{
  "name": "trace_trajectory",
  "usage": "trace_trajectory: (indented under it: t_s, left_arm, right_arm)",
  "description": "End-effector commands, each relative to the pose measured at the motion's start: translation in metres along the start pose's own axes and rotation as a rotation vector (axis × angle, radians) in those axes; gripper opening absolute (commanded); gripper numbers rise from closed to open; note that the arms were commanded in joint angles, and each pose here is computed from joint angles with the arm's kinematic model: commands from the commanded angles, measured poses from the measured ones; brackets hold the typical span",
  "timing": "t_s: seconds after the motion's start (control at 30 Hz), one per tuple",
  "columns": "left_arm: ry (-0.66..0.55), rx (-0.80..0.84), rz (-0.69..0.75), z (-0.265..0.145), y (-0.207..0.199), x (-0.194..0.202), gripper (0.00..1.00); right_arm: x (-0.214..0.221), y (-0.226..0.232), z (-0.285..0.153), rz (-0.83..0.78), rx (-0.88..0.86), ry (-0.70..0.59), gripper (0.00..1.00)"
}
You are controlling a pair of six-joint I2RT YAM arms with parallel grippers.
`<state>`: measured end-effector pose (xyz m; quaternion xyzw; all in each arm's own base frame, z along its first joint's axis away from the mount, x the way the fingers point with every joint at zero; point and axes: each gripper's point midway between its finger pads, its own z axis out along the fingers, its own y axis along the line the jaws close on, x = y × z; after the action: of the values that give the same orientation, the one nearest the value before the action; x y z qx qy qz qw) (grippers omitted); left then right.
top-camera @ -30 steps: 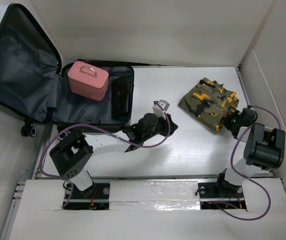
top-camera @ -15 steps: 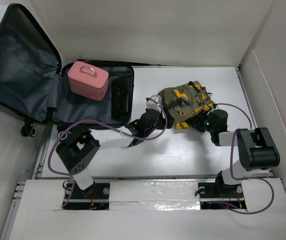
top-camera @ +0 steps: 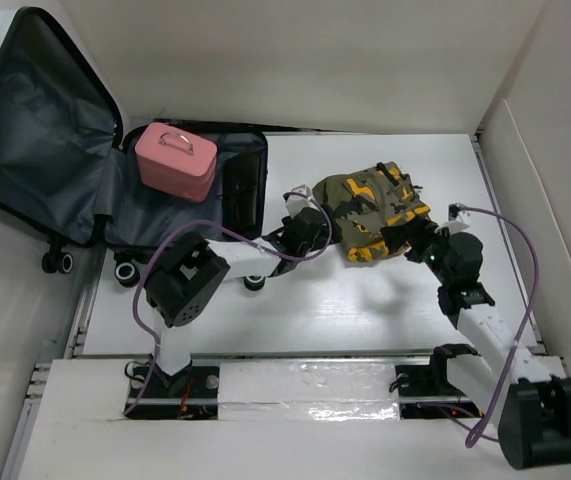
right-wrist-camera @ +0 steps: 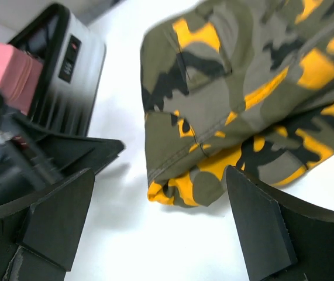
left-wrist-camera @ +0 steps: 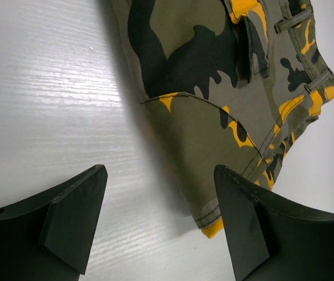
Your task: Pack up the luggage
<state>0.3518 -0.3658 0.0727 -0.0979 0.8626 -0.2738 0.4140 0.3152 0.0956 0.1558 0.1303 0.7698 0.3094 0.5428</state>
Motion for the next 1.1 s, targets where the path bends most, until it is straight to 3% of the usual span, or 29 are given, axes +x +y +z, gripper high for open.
trace_trajectory:
  t_s: [0.0,0.27,0.6,0.7,0.83,0.9,1.03,1.07]
  left_arm:
    - [-0.002,0.031,-0.098,0.019,-0.014,-0.008,0.72]
    - [0.064,-0.015,-0.171,0.060,-0.009,0.011,0.73]
    - [0.027,-0.067,-0.210,0.091,-0.021,0.001,0.68]
    - [-0.009,-0.042,-0.227,0.100,-0.027,-0.006,0.58]
    - [-0.056,0.003,-0.209,0.110,-0.022,-0.023,0.31]
    - [-0.086,0.070,-0.201,0.108,-0.029,-0.036,0.24]
    - [-0.163,0.106,-0.104,0.102,-0.041,-0.071,0.00]
    - [-0.175,0.103,-0.053,0.099,-0.042,-0.077,0.00]
  right_arm:
    - [-0.006,-0.010,-0.012,-0.105,0.055,-0.022,1.00]
    - [-0.032,0.020,-0.032,-0.226,-0.027,-0.081,1.00]
    - [-0.055,0.048,-0.045,-0.254,-0.099,-0.176,1.00]
    - [-0.058,0.064,-0.048,-0.246,-0.146,-0.189,1.00]
    - [-0.065,0.082,-0.057,-0.250,-0.203,-0.218,1.00]
    - [-0.065,0.093,-0.062,-0.260,-0.251,-0.223,1.00]
    - [-0.065,0.109,-0.071,-0.269,-0.316,-0.228,0.99]
    - [-0.067,0.111,-0.073,-0.271,-0.320,-0.235,0.98]
